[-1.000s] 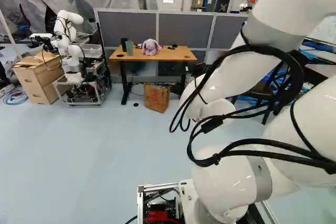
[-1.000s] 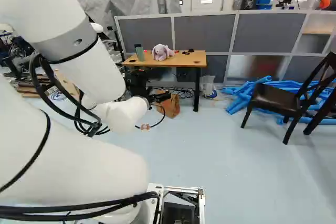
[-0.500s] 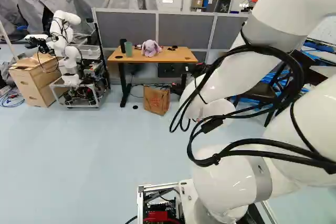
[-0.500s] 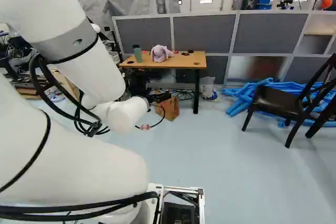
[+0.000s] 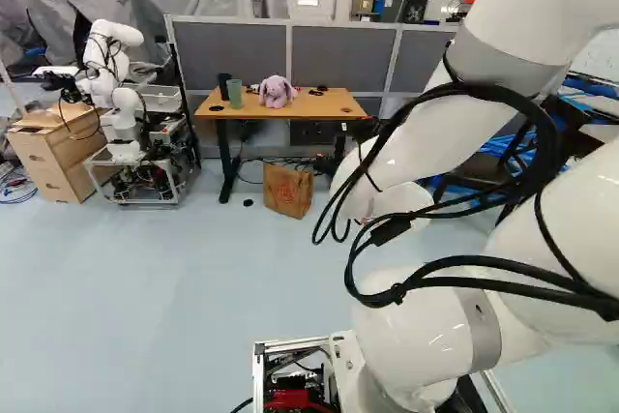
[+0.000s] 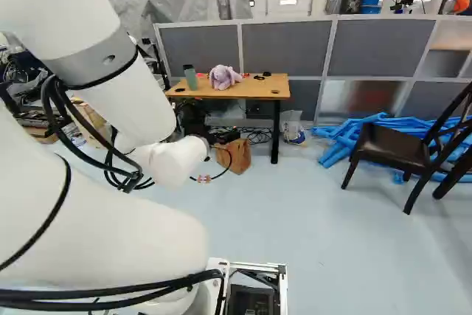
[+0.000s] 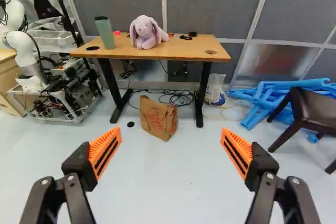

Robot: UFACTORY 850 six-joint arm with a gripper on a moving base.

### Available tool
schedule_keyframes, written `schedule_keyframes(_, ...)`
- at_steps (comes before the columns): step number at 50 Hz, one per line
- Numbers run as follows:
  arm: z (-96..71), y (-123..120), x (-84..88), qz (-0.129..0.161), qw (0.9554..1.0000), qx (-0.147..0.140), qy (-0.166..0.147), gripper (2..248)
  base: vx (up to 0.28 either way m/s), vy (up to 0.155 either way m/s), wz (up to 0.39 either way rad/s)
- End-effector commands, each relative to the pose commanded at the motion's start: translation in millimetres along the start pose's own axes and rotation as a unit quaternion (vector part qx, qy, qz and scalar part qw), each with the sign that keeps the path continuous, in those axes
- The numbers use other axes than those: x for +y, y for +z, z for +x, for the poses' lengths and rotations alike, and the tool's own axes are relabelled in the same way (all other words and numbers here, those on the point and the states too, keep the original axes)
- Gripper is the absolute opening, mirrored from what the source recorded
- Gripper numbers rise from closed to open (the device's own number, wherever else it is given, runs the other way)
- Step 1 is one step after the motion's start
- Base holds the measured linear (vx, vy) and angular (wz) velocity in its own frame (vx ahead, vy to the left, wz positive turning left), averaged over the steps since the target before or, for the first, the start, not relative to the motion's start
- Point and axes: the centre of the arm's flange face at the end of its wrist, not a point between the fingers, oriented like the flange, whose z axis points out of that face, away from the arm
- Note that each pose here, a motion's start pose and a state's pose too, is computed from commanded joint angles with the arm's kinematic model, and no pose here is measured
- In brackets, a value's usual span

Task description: Pick up the bag on the ground and place it on the table

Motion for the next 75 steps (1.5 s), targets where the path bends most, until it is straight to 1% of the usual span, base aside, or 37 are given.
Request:
schedule_keyframes(32, 0.0, 0.0, 0.0, 0.000, 1.0000, 0.000, 0.000, 247, 0.136, 0.003, -0.011)
schedule_keyframes(66, 0.0, 0.0, 0.0, 0.000, 1.0000, 0.000, 0.000, 247, 0.139, 0.043, -0.021)
schedule_keyframes(75, 0.0, 0.0, 0.0, 0.000, 1.0000, 0.000, 0.000, 247, 0.164, 0.006, -0.005)
